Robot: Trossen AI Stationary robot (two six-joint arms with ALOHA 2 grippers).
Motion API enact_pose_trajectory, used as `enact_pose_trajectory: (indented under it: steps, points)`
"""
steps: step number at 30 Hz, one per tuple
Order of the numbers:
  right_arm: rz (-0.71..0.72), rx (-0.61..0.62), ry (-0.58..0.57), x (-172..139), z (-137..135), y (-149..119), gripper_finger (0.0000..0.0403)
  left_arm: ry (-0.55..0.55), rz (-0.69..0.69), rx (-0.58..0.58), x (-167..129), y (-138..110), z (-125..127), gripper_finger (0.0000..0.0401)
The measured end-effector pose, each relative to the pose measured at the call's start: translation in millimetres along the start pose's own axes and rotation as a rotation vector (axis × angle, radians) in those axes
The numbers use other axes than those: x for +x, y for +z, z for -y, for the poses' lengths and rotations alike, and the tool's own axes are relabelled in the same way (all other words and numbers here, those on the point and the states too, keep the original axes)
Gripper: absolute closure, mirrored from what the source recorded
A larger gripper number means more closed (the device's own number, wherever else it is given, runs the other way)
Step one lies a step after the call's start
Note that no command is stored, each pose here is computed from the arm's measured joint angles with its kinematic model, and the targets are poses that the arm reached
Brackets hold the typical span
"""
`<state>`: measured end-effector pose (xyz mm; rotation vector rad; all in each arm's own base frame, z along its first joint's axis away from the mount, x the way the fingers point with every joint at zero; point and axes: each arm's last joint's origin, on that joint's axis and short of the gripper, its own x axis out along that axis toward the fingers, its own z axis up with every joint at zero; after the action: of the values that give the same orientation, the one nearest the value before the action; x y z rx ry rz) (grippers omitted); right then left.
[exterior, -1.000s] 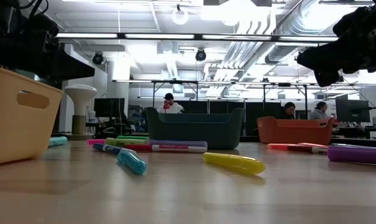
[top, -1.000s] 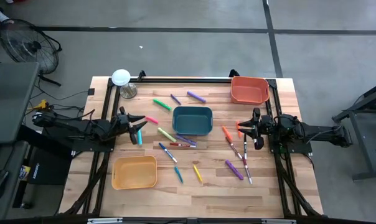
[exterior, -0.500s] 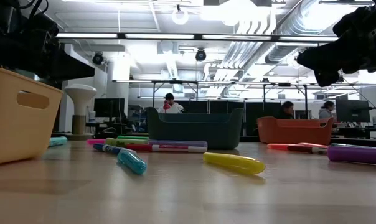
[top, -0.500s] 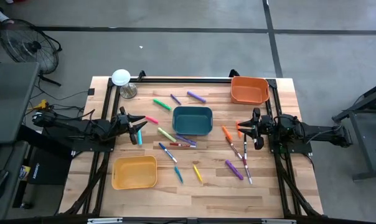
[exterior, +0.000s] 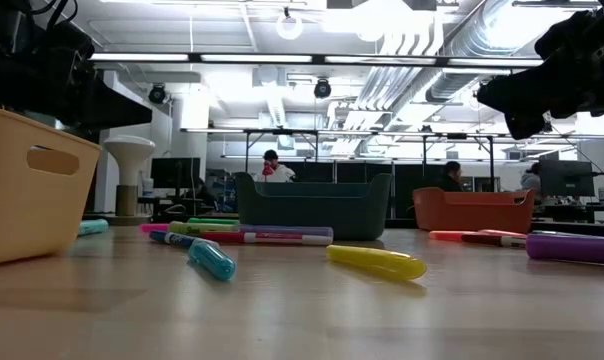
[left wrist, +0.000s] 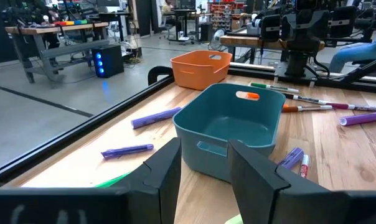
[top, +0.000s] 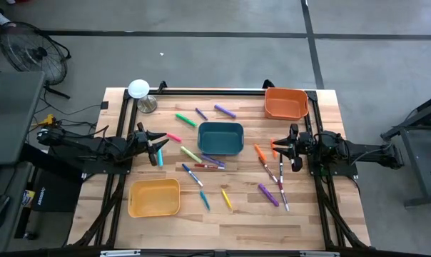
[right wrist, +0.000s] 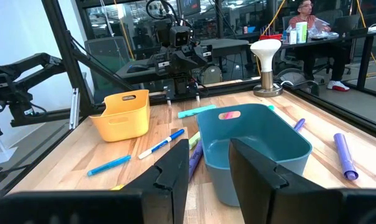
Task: Pick & Place Markers
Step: Put the top right light violet highlighter pen into the orange bin
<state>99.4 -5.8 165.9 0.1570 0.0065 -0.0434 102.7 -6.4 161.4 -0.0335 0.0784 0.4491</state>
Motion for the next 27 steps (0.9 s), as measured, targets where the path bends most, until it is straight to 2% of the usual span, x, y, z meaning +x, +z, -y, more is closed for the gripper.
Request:
enact_pose_trajectory:
  steps: [19,27]
  points:
    - [0.009,0.004,0.003,0.0,-0.2,0.8,0.03,0.0,0.0,0.0,0.0,0.0,0.0,0.0274]
    - [0.046,0.19,0.029,-0.1,-1.3,4.8,0.03,0.0,0.001,-0.001,0.0,0.1,0.0,0.0274]
